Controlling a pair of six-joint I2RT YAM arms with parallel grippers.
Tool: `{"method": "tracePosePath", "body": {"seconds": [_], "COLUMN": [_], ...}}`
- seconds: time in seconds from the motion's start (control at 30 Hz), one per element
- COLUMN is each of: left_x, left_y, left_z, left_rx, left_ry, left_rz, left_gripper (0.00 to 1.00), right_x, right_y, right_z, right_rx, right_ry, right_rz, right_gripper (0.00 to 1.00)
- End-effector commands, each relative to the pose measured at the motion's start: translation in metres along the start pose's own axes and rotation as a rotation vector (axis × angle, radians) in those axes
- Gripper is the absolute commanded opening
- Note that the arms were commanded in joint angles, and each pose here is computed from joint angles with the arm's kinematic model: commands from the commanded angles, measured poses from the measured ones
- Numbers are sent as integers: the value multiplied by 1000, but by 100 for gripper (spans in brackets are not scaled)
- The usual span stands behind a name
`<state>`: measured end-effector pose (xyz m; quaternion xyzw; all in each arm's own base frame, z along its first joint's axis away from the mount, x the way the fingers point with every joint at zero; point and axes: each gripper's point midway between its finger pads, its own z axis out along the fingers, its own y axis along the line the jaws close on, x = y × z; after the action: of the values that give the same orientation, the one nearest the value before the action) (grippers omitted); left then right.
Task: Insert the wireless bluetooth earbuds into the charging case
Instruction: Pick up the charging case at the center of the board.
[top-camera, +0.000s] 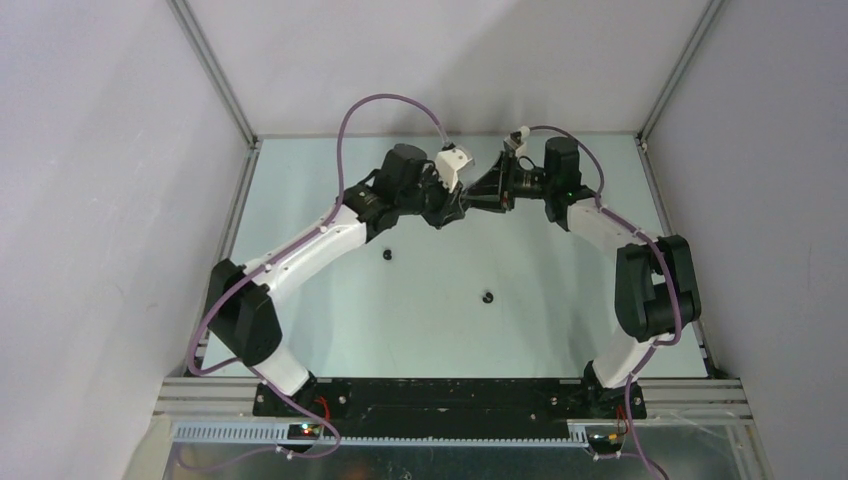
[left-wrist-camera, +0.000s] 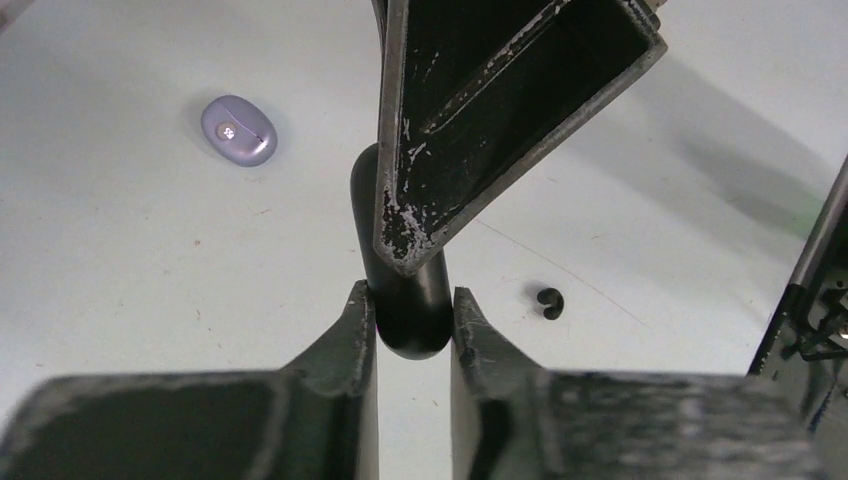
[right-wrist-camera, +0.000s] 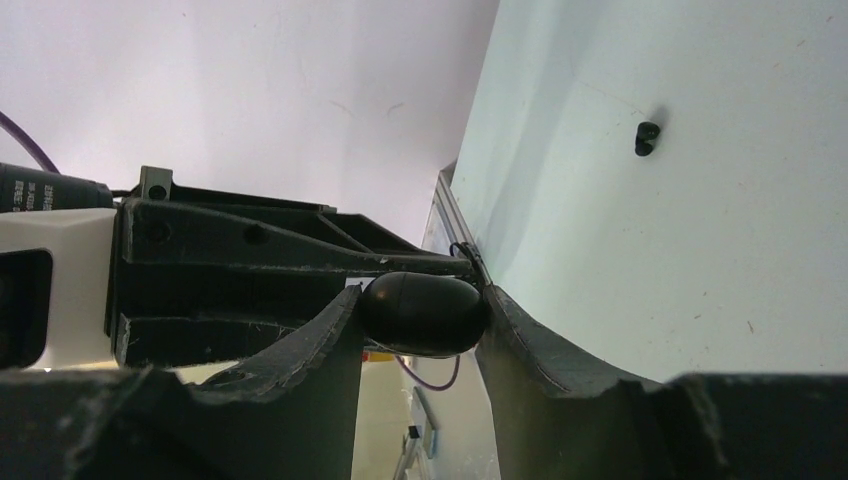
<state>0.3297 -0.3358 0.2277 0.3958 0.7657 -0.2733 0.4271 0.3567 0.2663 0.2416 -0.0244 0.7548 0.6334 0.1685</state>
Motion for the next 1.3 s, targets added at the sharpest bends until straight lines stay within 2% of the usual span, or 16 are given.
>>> {"method": "tracePosePath", "body": {"seconds": [0.0,0.07,0.23,0.33,0.37,0.4,0.43,0.5,0.57,0.6,0.63,0.67,0.77,0.87,1.07,1.27], "left_x": [-32,-31,-28,-21,-21,-16,-15,-9,-3,1,3,5,14,20,26,38], "left_y": [-17,-23,-38,-52,-59,-62,-68,-74,-79,-80,-83,-84,-87,-94,-101,-106], "left_z": [-20,-22,-29,-36,-40,-41,-46,-52,-59,-61,-66,-68,-80,-91,-101,-102], "left_rx": [83,115,201,278,314,331,361,389,412,419,431,438,461,491,517,521], "left_ry": [-97,-93,-88,-76,-81,-75,-82,-81,-76,-73,-71,-70,-44,-28,-36,-42], "left_rz": [80,91,126,146,150,154,162,176,196,215,223,246,291,303,321,331], "left_gripper": [7,5,5,7,9,10,11,12,13,13,13,14,15,16,18,18], "right_x": [4,3,8,10,6,8,4,3,-6,-10,-10,-2,30,65,101,119], "right_y": [14,14,24,21,20,15,21,15,23,47,42,65,78,72,64,71], "right_z": [-5,-6,-11,-20,-27,-31,-40,-58,-79,-90,-103,-110,-128,-119,-73,-40], "right_rx": [-27,-28,-68,-28,-12,43,67,140,151,107,108,37,-77,-81,-50,-68], "right_ry": [8,6,39,64,48,43,18,-36,-141,-198,-229,-232,-136,-57,82,160], "right_rz": [-54,-75,-200,-352,-520,-518,-649,-743,-835,-937,-921,-1017,-1220,-1421,-1578,-1591], "right_gripper": [26,30,67,91,97,98,99,99,99,99,99,99,99,100,98,87]}}
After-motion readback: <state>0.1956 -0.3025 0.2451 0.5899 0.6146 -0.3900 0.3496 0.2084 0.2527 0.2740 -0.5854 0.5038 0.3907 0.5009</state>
